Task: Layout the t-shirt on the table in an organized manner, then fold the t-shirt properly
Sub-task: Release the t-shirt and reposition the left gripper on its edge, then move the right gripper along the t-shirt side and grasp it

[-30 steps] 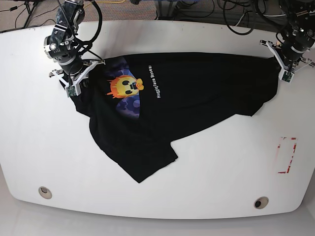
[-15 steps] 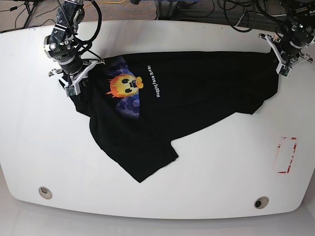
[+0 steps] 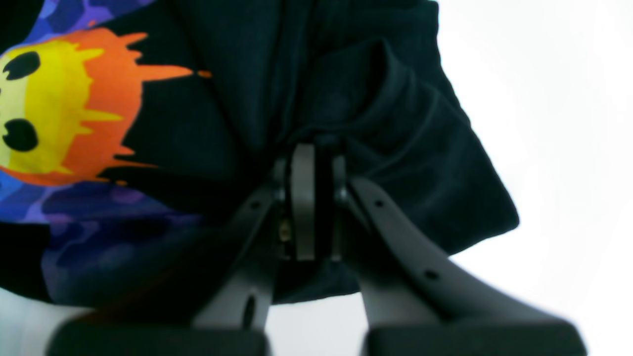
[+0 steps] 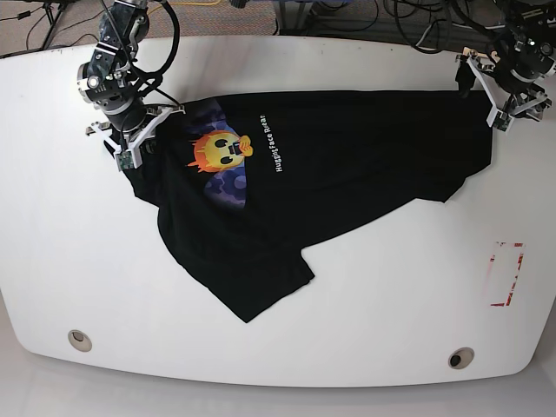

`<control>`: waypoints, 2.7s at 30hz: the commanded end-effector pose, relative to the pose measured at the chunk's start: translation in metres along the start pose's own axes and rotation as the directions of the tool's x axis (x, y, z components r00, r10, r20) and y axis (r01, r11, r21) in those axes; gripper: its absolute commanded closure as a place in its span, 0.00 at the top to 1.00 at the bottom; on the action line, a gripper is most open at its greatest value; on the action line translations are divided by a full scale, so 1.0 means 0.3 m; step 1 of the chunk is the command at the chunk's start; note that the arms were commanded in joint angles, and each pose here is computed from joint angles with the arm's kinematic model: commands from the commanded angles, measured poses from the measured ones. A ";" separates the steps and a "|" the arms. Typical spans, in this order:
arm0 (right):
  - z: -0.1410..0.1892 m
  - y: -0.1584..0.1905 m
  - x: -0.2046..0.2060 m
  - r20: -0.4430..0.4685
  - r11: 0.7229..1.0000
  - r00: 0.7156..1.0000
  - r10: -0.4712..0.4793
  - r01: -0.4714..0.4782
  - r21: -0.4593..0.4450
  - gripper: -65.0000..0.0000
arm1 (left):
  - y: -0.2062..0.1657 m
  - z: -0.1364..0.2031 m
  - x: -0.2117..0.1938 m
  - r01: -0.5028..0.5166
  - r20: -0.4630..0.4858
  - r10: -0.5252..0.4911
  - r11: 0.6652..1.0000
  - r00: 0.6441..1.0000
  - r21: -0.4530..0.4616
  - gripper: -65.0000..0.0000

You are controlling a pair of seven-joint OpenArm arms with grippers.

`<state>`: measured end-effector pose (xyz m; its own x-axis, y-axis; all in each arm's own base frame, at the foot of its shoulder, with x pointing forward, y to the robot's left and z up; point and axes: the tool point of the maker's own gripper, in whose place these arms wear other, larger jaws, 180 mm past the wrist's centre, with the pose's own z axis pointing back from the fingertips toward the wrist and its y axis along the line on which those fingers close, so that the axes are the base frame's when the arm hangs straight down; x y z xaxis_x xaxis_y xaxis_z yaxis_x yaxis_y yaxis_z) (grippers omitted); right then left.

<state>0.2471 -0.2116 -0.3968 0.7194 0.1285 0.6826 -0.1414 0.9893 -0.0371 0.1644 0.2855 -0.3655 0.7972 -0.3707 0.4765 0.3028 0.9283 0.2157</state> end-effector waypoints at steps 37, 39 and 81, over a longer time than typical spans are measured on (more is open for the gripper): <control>-0.001 0.024 0.058 0.061 1.000 0.998 -0.017 0.016 0.014 0.00 | 0.294 -0.214 0.204 -0.328 0.046 0.326 0.944 0.944 0.031 0.81; -0.001 0.024 0.058 0.061 1.000 0.998 -0.017 0.016 0.014 0.00 | 0.277 -0.224 0.222 -0.312 0.057 0.310 0.950 0.949 0.018 0.81; 0.061 0.007 0.271 0.229 0.999 0.973 0.013 -0.005 -0.036 0.95 | 0.178 -0.325 0.184 -0.314 0.032 0.317 0.946 0.948 -0.079 0.00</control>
<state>0.2729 -0.1962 -0.3483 0.6095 0.1311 0.7819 -0.1332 0.9892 -0.0620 0.2743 0.3088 -0.4165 0.8331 -0.0372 0.5518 0.0754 0.9961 -0.0466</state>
